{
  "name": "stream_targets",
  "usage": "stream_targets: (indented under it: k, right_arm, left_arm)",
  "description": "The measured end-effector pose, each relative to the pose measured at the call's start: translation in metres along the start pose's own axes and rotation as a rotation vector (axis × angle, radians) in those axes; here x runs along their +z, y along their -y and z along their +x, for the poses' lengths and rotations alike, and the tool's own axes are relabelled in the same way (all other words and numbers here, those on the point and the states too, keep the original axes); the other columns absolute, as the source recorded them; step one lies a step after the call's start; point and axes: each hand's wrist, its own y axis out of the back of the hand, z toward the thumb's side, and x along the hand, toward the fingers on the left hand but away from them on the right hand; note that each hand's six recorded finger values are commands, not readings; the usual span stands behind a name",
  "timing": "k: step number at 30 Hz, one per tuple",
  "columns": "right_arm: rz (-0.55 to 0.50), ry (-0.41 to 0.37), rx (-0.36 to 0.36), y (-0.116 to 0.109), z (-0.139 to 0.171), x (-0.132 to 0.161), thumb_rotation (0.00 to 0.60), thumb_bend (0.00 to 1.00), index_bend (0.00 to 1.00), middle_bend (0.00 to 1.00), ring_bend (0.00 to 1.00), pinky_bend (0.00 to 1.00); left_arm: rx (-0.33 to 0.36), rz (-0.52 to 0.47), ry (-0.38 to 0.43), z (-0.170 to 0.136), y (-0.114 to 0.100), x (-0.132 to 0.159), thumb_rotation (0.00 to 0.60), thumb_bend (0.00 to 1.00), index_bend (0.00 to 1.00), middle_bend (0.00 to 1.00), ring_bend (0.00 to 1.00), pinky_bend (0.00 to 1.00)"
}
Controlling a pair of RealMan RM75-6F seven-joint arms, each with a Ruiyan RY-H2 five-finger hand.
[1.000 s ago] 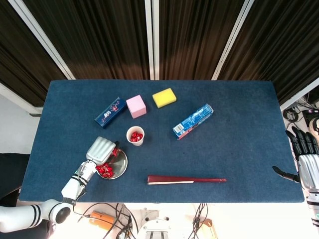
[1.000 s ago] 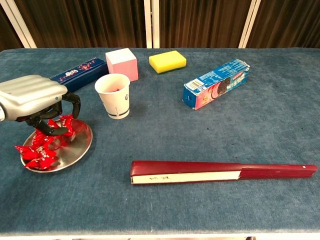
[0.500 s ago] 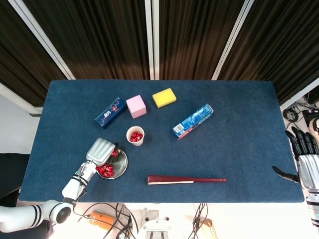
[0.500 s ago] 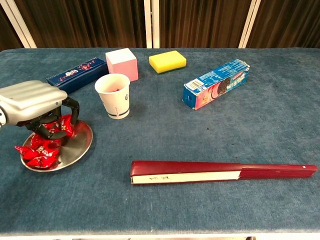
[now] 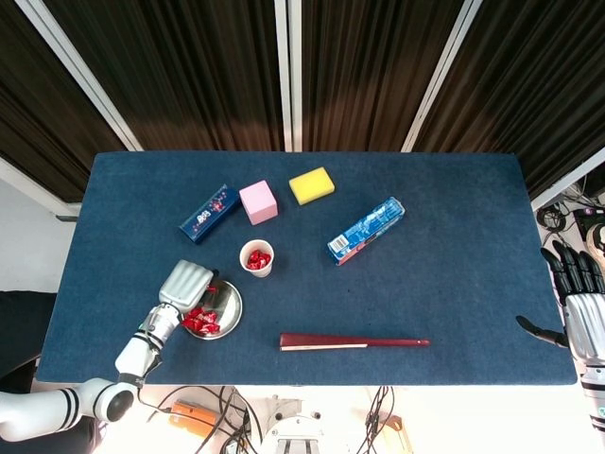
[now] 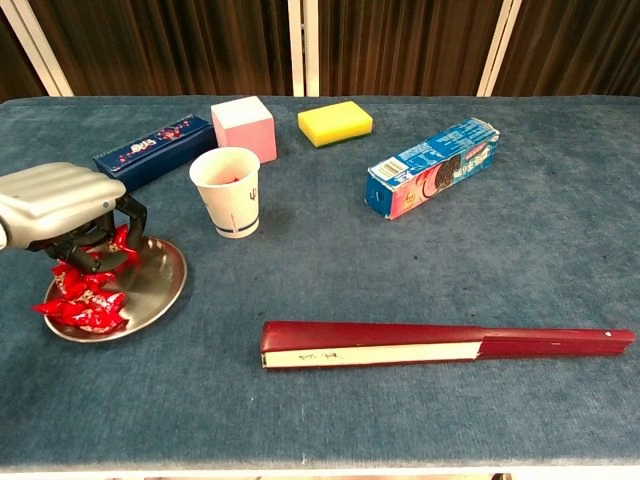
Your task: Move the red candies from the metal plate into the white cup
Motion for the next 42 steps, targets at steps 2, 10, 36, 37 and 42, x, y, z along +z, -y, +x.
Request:
stream_targets:
  k: [2, 10, 36, 37, 42]
  right_arm:
    - [0.000, -0.001, 0.000, 0.000, 0.000, 0.000, 0.600, 0.12, 0.00, 0.00, 0.00, 0.00]
    - [0.000, 0.002, -0.008, -0.002, 0.002, -0.001, 0.600, 0.12, 0.00, 0.00, 0.00, 0.00]
    - [-0.010, 0.021, -0.005, 0.001, 0.005, -0.011, 0.600, 0.12, 0.00, 0.00, 0.00, 0.00]
    - [-0.011, 0.020, -0.005, 0.001, 0.004, -0.011, 0.600, 0.12, 0.00, 0.00, 0.00, 0.00]
    - [-0.011, 0.013, -0.004, 0.002, 0.003, -0.009, 0.600, 0.12, 0.00, 0.00, 0.00, 0.00]
  left_arm:
    - [0.015, -0.019, 0.002, -0.002, -0.005, 0.000, 0.600, 0.49, 0.63, 0.93, 0.84, 0.72]
    - [0.148, -0.213, 0.057, -0.011, -0.059, 0.014, 0.600, 0.48, 0.63, 0.93, 0.84, 0.72]
    - [0.117, -0.349, 0.095, 0.061, -0.112, 0.061, 0.600, 0.32, 0.48, 0.93, 0.84, 0.72]
    - [0.117, -0.346, 0.091, 0.060, -0.111, 0.060, 0.600, 0.30, 0.46, 0.93, 0.83, 0.72]
    - [0.124, -0.342, 0.085, 0.055, -0.112, 0.058, 0.600, 0.25, 0.40, 0.93, 0.83, 0.72]
